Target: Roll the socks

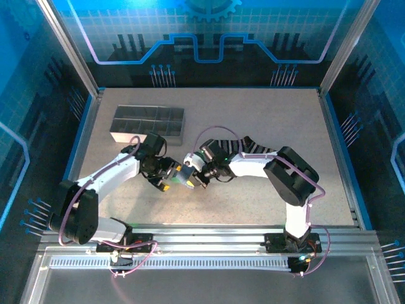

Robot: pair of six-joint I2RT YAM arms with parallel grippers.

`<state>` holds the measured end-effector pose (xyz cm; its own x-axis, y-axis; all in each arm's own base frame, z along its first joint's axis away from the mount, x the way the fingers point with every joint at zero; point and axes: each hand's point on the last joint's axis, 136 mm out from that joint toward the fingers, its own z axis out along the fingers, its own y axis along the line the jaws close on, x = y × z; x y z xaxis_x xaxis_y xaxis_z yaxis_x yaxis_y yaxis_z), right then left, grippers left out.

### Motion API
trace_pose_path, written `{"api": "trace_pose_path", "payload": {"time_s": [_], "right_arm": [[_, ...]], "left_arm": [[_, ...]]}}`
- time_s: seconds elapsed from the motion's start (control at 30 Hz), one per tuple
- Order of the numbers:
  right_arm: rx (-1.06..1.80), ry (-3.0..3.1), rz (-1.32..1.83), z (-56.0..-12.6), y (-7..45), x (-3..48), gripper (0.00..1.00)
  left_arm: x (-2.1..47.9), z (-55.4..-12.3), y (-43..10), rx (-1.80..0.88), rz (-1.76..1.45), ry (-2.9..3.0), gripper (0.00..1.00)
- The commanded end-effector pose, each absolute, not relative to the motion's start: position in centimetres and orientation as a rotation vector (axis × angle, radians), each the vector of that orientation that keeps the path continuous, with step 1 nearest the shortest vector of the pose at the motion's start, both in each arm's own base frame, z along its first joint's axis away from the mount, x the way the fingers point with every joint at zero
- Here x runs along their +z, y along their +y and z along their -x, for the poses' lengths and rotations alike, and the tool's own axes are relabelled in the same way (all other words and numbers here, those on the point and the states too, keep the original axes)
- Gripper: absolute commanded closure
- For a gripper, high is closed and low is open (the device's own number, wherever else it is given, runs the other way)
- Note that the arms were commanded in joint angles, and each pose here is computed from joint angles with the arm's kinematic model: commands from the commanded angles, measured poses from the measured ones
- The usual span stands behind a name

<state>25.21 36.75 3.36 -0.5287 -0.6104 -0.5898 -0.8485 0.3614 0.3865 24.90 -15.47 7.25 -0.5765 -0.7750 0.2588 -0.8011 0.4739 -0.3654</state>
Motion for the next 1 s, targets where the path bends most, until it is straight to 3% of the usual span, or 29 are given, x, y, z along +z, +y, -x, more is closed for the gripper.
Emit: {"api": "trace_pose_path", "payload": {"time_s": [0.0,0.27,0.67,0.77,0.9,0.97], "right_arm": [[0.925,2.777,1.173,-21.1,30.5,-3.5,1.00],[1.067,2.926,0.940,-23.3,29.7,-3.9,1.00],[1.134,3.024,0.850,-24.5,29.7,-4.4,1.00],[1.133,3.014,0.848,-24.9,29.9,-4.2,1.00],[1.148,2.959,0.893,-25.1,30.5,-3.5,1.00],[1.138,2.861,1.006,-25.1,31.3,-2.2,1.00]], "left_arm": [[6.7,-25.4,-16.7,0.742,-1.369,-2.652,0.27],[4.9,-26.5,-17.7,0.698,-1.324,-2.657,0.30],[2.7,-27.4,-19.5,0.616,-1.259,-2.676,0.32],[1.2,-26.1,-18.9,0.514,-1.248,-2.668,0.48],[-0.7,-23.4,-17.0,0.336,-1.235,-2.654,0.93],[-1.3,-21.7,-16.2,0.265,-1.224,-2.628,1.00]]}}
